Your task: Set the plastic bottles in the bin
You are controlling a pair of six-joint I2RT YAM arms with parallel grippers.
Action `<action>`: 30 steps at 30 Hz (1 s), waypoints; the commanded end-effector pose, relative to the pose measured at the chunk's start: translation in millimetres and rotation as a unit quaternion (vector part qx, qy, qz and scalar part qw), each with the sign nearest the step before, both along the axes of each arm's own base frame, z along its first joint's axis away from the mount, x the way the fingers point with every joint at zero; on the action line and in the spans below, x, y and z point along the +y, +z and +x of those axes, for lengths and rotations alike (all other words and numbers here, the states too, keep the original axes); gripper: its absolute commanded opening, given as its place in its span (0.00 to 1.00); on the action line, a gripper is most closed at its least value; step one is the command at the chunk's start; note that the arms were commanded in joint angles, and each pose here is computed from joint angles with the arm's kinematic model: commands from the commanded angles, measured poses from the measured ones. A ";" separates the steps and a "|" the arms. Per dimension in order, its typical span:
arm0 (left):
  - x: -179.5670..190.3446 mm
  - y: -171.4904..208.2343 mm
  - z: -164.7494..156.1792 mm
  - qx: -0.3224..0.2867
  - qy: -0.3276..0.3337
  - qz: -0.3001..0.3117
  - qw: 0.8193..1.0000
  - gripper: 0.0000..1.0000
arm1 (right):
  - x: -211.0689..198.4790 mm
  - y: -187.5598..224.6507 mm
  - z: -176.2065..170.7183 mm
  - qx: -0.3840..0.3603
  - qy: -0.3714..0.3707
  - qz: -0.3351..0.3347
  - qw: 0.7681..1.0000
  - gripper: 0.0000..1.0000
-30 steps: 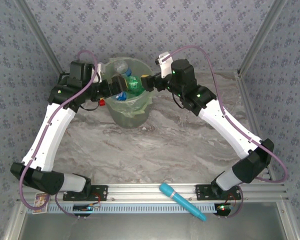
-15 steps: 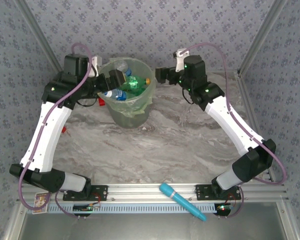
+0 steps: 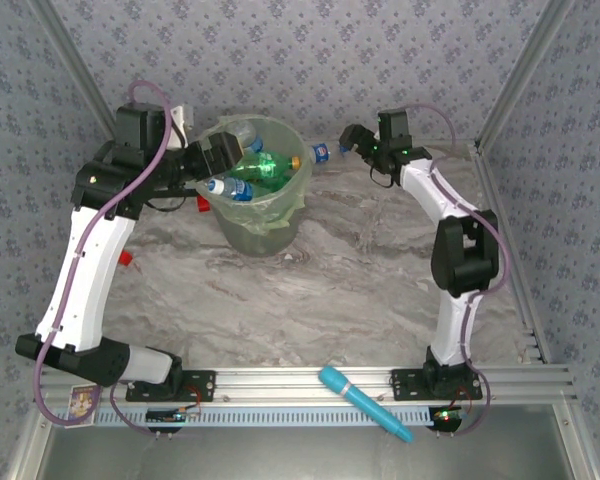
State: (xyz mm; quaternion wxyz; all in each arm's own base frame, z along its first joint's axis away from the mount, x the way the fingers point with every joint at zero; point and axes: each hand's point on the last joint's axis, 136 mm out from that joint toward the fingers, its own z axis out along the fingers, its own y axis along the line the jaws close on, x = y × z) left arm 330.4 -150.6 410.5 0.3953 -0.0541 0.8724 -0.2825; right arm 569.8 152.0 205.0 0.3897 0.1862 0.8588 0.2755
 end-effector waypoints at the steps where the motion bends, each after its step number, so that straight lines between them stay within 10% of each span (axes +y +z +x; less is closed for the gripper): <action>1: 9.4 14.8 -5.9 -0.019 0.012 0.009 1.000 1.00 | 1.9 6.8 28.1 -0.014 -0.019 0.093 0.995 0.88; 30: 30.4 17.6 -4.0 -0.028 0.083 0.010 0.996 1.00 | -6.0 -127.4 131.9 -0.001 -0.115 0.316 0.942 0.81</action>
